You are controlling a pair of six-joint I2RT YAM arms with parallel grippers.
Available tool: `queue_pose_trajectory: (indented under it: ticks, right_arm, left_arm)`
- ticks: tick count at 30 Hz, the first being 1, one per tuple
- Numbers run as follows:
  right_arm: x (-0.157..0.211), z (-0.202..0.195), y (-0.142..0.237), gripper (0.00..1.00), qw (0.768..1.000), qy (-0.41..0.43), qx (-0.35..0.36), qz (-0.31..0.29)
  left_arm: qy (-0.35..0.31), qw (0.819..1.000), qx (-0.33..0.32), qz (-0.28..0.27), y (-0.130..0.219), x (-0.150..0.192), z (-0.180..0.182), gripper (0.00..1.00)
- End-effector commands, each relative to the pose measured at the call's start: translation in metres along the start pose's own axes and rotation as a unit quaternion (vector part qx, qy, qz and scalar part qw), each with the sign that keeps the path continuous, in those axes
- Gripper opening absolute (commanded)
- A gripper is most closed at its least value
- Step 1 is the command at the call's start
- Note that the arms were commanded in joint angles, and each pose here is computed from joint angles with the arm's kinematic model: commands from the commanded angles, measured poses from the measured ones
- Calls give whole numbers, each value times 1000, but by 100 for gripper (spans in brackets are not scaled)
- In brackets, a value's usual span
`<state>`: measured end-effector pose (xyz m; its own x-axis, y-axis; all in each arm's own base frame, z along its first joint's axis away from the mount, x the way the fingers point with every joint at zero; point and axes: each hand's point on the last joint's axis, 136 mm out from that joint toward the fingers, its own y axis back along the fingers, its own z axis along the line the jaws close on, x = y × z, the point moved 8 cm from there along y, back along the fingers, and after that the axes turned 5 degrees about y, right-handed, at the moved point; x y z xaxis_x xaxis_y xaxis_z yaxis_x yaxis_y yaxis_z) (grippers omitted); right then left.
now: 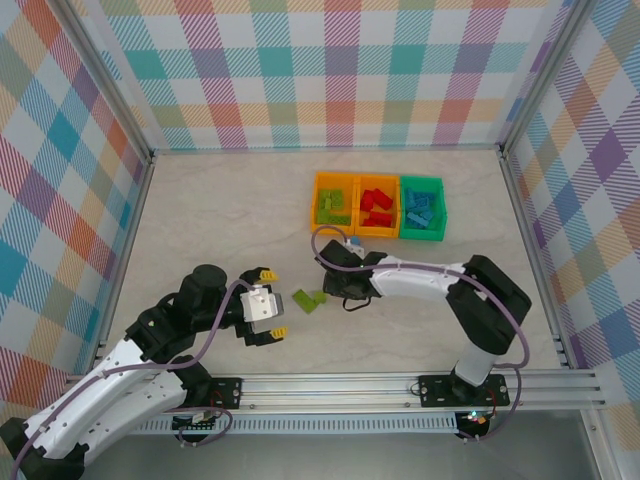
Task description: Sort the legos into containers by color
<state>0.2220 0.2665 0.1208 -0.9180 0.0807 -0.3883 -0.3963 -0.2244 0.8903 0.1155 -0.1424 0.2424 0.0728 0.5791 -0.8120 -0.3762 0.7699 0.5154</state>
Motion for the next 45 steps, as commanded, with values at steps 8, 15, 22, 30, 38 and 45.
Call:
queue_pose_trajectory:
  ticks: [8, 15, 22, 30, 38, 45]
  right_arm:
    - [-73, -30, 88, 29, 989, 15, -38, -143]
    - [-168, -74, 62, 29, 986, -8, -33, -166]
    - [-231, -90, 20, 34, 983, -42, -35, -178]
    - [-247, -89, 40, 74, 980, -25, -44, -192]
    - [-180, -80, 83, 73, 976, 51, -105, -186]
    - [-90, -43, 81, 72, 974, 171, -97, -113]
  left_arm:
    - [3, 997, -18, -81, 2, -13, 4, 100]
    - [94, 985, -100, -102, 5, -22, 30, 100]
    - [129, 981, -127, -72, -1, -18, 41, 100]
    - [135, 980, -129, -68, -2, -16, 42, 100]
    - [126, 982, -120, -68, -2, -16, 41, 100]
    - [115, 985, -108, -65, -5, -15, 40, 100]
